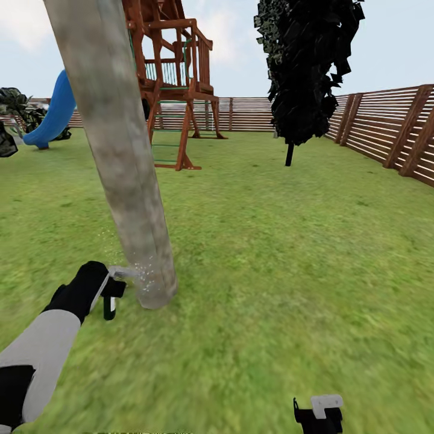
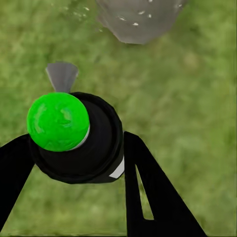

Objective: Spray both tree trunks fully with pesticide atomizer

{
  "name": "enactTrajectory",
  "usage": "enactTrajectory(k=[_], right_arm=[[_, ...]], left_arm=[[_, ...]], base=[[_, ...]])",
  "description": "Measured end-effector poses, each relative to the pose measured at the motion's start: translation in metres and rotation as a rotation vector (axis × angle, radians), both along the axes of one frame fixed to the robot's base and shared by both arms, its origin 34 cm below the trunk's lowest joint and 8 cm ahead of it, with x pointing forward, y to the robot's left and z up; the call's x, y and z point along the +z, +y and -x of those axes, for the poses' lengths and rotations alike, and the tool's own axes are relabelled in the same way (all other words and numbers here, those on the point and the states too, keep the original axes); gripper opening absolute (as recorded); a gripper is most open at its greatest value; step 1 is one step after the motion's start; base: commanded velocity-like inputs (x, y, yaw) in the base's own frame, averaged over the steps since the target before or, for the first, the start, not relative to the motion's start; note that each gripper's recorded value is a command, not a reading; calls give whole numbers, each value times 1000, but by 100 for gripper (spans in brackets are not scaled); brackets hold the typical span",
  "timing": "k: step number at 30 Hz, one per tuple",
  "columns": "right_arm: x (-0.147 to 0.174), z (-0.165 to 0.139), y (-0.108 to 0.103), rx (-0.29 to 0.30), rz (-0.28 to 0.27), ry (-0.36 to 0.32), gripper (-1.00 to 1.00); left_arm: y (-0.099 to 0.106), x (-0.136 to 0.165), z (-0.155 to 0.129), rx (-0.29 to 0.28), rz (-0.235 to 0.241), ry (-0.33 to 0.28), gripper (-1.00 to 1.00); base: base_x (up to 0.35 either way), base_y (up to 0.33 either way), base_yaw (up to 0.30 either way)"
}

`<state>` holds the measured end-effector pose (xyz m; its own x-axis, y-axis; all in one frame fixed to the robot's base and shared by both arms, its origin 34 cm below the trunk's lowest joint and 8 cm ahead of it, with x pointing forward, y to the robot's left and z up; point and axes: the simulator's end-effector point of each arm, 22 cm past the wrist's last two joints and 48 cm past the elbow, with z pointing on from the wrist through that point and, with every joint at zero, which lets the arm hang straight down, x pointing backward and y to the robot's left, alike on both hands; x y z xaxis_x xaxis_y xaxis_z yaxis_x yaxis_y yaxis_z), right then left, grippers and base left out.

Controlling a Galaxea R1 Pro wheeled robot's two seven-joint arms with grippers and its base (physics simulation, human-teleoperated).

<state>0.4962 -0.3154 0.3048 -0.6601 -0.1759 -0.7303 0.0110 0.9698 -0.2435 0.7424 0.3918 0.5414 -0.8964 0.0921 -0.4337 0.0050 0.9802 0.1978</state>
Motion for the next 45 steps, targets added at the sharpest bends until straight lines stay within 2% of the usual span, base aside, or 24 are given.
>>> enactTrajectory(k=[1,3,6,10,14,20,25,35,41,45], right_arm=[[0,0,0,0,0,0,100],[0,0,0,0,0,0,100],[0,0,0,0,0,0,100],[0,0,-1,0,2,0,100],[0,0,-1,1,2,0,100],[0,0,-1,0,1,0,100],[0,0,0,0,0,0,100],[0,0,0,1,0,0,100],[0,0,-2,-2,2,0,100],[0,0,-2,-2,2,0,100]], left_arm=[[11,1,2,8,-17,1,-100],[7,1,1,8,-1,0,-100],[-12,10,-9,-10,20,-30,-100],[-31,28,-18,-19,33,-40,-100],[-25,50,-31,-14,21,-72,-100],[-11,44,-25,-4,0,-60,-100],[-19,42,-25,-10,14,-59,-100],[-15,36,-21,-4,9,-44,-100],[-10,16,-6,0,-1,-9,-100],[-15,14,-6,-4,8,-10,-100]], base=[[0,0,274],[0,0,221],[0,0,35],[0,0,3],[0,0,0],[42,-70,0],[120,-240,95],[8,-273,257],[0,-275,20],[0,-275,0]])
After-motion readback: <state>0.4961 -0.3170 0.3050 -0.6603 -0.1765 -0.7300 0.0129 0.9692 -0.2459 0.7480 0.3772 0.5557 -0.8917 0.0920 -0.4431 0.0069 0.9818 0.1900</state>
